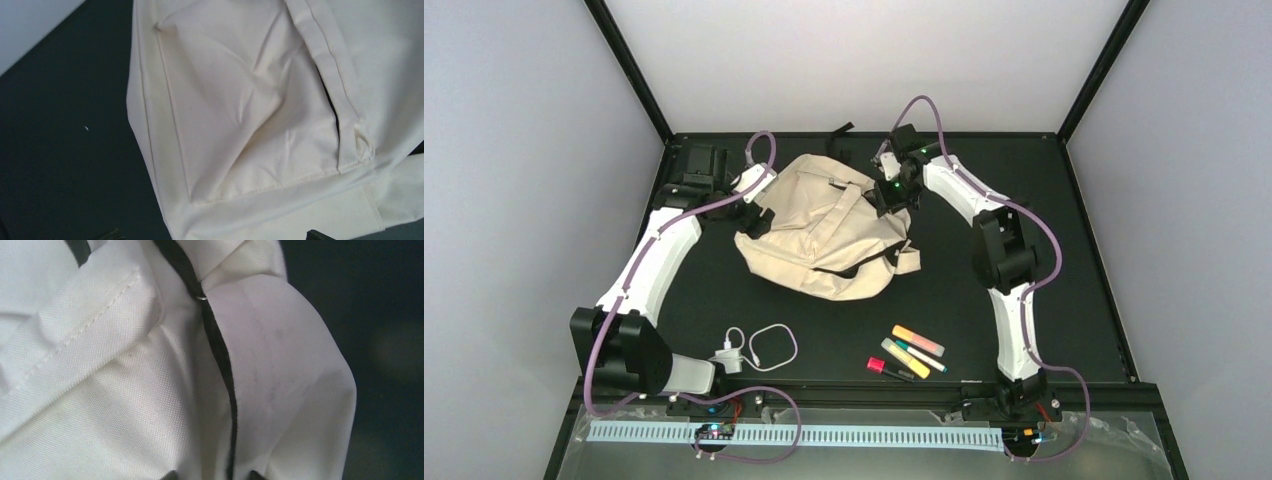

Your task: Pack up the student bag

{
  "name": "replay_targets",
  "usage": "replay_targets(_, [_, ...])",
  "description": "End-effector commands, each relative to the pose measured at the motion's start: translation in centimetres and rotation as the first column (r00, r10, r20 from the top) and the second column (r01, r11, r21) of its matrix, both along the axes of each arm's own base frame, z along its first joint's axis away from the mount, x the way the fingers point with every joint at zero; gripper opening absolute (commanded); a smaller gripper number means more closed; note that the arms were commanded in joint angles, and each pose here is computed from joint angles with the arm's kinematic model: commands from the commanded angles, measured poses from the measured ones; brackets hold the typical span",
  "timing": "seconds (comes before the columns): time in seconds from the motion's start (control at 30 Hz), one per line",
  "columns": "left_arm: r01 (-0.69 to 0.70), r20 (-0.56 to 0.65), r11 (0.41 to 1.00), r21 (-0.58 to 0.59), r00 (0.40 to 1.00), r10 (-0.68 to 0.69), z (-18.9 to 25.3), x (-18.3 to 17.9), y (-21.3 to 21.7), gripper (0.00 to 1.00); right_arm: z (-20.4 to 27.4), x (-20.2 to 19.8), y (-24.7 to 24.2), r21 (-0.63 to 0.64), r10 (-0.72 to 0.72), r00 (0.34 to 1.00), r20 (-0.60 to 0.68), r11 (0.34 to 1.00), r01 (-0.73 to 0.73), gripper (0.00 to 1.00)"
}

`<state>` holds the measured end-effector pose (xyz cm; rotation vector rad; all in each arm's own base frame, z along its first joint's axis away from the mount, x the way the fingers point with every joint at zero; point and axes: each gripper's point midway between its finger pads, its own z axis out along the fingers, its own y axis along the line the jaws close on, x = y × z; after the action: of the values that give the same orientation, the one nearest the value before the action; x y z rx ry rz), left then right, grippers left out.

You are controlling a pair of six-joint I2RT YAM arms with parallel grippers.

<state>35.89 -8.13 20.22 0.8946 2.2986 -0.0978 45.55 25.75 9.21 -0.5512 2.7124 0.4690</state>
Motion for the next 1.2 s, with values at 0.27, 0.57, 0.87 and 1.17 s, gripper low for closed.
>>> replay_targets(0.27, [0.115, 0.12, 0.985, -0.126, 0.988, -0.1, 6.1, -0.7, -2.4, 0.92, 11.5, -1.1, 1.8, -0.058, 0.277, 0.874, 0.4, 0.959, -0.277, 0.01])
replay_targets(0.57, [0.311, 0.27, 0.921, -0.235, 0.931, -0.246, 10.6, 0.3, -5.8, 0.74, 21.0, -7.3, 3.6, -0.273, 0.473, 0.416, 0.776, 0.848, -0.454, 0.01])
replay_targets(0.87, [0.355, 0.358, 0.901, -0.248, 0.898, -0.256, 13.3, 6.2, -7.0, 0.74, 28.9, -5.7, 3.9, -0.351, 0.471, 0.26, 0.843, 0.847, -0.398, 0.01])
replay_targets(1.17, [0.126, 0.129, 0.972, -0.2, 0.987, -0.101, 4.3, 10.8, -4.7, 0.99, 18.0, -0.3, -0.7, -0.158, 0.202, 0.771, 0.605, 0.979, -0.132, 0.84])
